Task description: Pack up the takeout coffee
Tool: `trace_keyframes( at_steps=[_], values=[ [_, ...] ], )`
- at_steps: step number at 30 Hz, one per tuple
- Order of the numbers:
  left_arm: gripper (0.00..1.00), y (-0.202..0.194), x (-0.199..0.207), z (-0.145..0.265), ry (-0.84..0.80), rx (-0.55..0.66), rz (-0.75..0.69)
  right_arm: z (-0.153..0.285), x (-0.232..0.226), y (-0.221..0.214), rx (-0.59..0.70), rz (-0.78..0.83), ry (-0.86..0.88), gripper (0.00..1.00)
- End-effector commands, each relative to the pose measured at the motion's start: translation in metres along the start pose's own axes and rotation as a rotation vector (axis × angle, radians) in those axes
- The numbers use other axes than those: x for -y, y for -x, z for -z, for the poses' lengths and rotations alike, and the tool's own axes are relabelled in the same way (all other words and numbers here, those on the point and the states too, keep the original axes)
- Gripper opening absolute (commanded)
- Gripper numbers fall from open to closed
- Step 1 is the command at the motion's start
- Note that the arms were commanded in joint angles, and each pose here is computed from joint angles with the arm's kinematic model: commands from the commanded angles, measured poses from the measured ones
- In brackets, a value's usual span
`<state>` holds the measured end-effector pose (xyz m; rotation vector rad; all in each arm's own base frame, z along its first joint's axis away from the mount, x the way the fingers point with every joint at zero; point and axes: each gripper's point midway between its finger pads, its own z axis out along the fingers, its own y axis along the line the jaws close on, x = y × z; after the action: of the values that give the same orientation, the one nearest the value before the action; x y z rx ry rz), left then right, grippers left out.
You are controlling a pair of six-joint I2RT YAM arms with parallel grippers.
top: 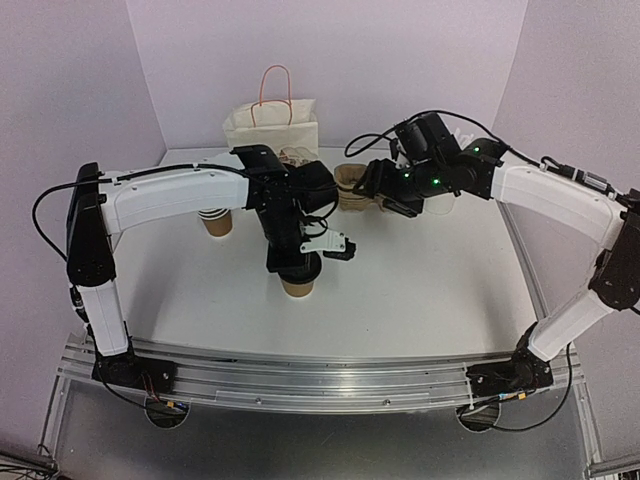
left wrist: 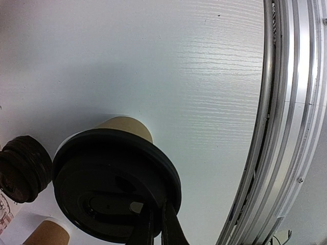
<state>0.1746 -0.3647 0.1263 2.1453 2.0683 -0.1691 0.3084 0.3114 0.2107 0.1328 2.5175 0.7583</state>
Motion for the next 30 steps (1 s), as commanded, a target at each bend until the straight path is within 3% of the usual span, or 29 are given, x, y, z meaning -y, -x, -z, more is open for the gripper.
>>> trace_keyframes(
  at_steps=[1, 30],
  values=[
    [0.0, 0.002, -0.008, -0.003, 0.033, 0.008, -0.022, 0.002, 0.003, -0.004, -0.002, -0.012, -0.006, 0.71],
    [0.0, -0.006, -0.015, -0.015, 0.0, -0.007, 0.017, -0.001, -0.001, -0.003, -0.004, 0.002, -0.002, 0.71]
  ],
)
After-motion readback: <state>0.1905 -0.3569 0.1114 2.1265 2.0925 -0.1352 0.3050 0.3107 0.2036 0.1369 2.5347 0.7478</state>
